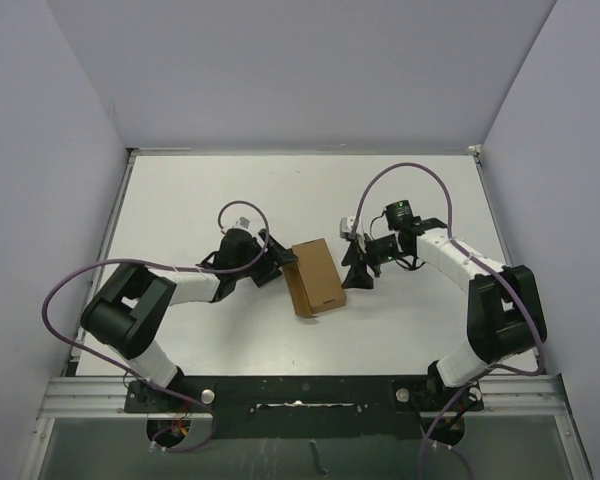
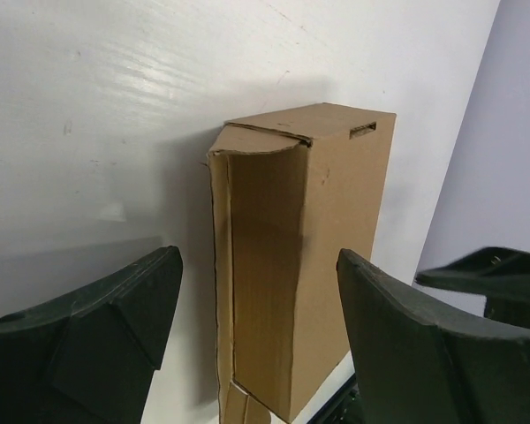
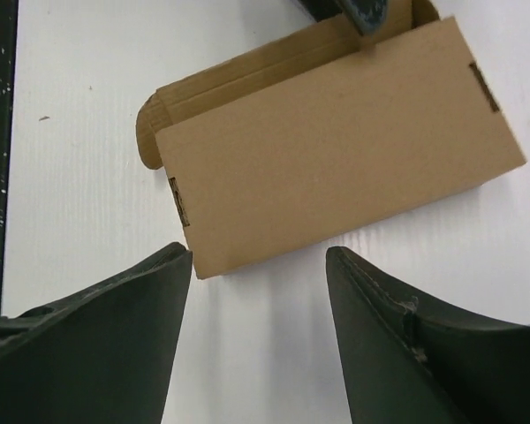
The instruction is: Fold the paper box
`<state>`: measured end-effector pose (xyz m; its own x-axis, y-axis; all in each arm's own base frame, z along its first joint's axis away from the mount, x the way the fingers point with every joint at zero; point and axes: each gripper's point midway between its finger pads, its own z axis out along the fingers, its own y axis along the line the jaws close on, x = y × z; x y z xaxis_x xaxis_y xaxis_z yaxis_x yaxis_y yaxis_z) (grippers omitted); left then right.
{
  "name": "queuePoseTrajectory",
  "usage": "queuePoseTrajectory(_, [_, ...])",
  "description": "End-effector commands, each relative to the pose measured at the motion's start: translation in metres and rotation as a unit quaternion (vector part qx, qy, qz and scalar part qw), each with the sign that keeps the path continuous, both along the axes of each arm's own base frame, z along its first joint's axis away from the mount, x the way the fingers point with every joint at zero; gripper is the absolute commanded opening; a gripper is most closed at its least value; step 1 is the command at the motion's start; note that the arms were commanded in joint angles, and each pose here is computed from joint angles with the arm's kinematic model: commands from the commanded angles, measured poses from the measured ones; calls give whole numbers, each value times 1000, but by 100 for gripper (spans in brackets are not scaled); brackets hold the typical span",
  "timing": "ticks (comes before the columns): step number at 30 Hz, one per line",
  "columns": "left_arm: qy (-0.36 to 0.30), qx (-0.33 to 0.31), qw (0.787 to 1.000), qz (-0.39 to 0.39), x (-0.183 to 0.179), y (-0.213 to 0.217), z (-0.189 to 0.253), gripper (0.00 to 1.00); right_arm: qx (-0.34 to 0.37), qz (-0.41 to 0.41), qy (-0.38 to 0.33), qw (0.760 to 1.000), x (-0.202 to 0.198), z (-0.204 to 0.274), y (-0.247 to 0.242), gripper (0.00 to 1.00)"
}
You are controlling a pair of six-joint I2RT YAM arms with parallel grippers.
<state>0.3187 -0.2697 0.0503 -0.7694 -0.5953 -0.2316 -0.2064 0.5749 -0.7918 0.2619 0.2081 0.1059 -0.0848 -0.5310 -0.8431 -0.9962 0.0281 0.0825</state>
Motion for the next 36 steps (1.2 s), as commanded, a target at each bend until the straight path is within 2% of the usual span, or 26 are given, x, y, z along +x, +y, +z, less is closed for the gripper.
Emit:
queuePoseTrajectory(1, [-54,-12,998,-14,2,1,33,70,28,-68,93,993,13,2,1,63])
queuePoseTrajectory(6, [-102,-10,994,-46,-12,5,45,70,22,-118,214,969,22,-11,3,67])
queuePoseTrajectory(12, [-134,19,988,-75,-30,17,51,68,24,-133,273,953,25,-17,9,65])
queuePoseTrajectory(17, [-139,46,985,-88,-42,28,50,67,-2,-140,280,950,28,-27,13,60])
queuePoseTrajectory(22, [-133,44,985,-96,-50,29,47,67,-34,-142,270,952,33,-35,16,47])
queuePoseTrajectory(29, [-135,45,986,-92,-55,34,44,67,-74,-142,227,961,50,-41,9,34])
queuePoseTrajectory(34, [-134,28,987,-84,-55,31,44,72,-85,-124,219,964,58,-43,13,28])
queuePoseTrajectory(36, [-136,17,988,-75,-52,30,44,77,-85,-113,217,966,62,-41,15,27])
